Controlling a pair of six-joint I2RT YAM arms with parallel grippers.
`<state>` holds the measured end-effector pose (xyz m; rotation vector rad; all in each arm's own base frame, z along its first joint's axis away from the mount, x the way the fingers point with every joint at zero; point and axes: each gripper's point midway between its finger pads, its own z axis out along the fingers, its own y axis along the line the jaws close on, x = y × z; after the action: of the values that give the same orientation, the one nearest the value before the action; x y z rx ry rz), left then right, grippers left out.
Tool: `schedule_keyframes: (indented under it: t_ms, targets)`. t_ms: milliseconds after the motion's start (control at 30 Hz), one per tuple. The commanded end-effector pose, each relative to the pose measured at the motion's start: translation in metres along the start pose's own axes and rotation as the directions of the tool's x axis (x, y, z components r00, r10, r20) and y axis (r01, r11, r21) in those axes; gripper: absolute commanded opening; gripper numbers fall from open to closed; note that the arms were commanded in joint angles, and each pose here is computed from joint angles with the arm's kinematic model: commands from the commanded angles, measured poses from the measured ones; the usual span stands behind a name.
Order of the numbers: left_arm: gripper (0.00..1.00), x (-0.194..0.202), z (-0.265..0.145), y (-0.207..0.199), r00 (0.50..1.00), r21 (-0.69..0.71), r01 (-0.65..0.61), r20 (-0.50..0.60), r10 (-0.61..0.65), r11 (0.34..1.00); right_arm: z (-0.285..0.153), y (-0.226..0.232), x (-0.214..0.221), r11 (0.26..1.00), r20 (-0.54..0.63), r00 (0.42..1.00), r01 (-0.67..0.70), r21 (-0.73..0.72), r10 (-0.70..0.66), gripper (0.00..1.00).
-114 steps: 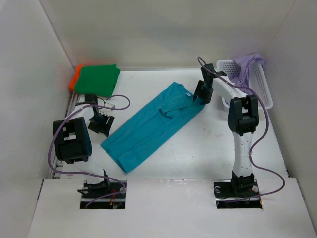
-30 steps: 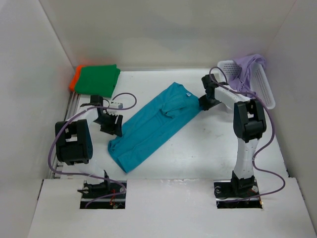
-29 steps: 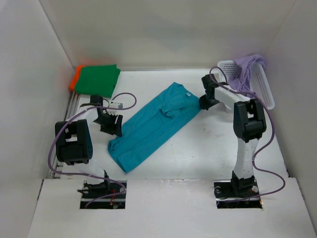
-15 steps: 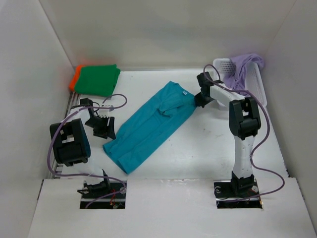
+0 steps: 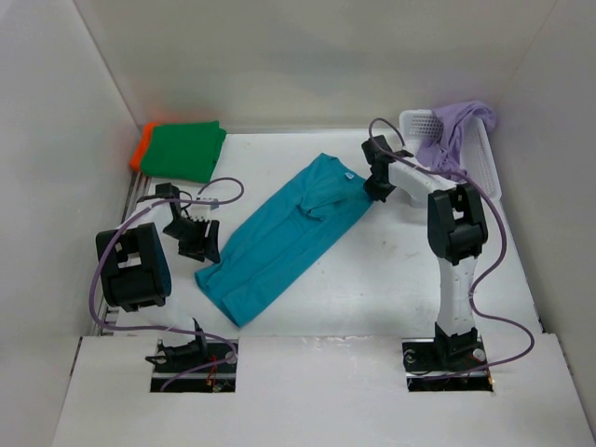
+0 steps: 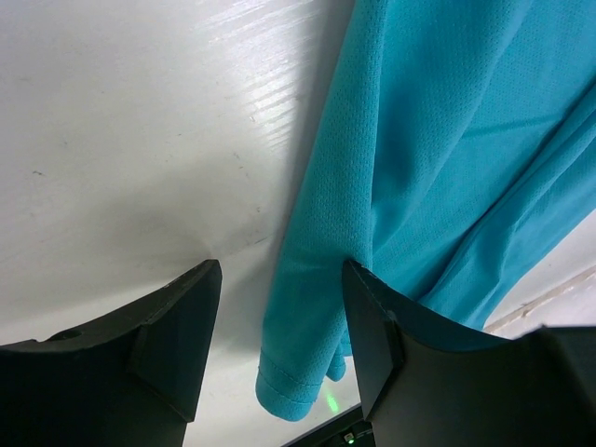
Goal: Fold and stack the t-shirts
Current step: Rotate the tshirt 80 degrees
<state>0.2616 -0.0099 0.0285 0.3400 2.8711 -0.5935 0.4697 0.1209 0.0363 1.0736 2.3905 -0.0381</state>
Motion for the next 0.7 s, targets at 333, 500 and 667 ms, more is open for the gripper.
schedule_keyframes:
  t_ms: [333, 500, 667]
  targets:
    - [0.53, 0.002, -0.006, -0.005, 1.0, 0.005, -0.03, -0.001, 0.03, 1.0, -0.011, 0.031, -0.017, 0.988, 0.005, 0.99, 0.138, -0.071, -0.138, 0.0]
    - [0.53, 0.007, -0.008, -0.008, 0.999, 0.012, -0.033, -0.019, 0.033, 0.999, 0.004, 0.049, -0.031, 0.985, -0.035, 0.987, 0.15, -0.09, -0.154, 0.0]
    - [0.53, 0.001, -0.011, -0.021, 0.997, 0.028, -0.066, -0.028, 0.067, 0.997, 0.013, 0.108, -0.042, 0.954, -0.023, 0.978, 0.197, -0.228, -0.207, 0.01]
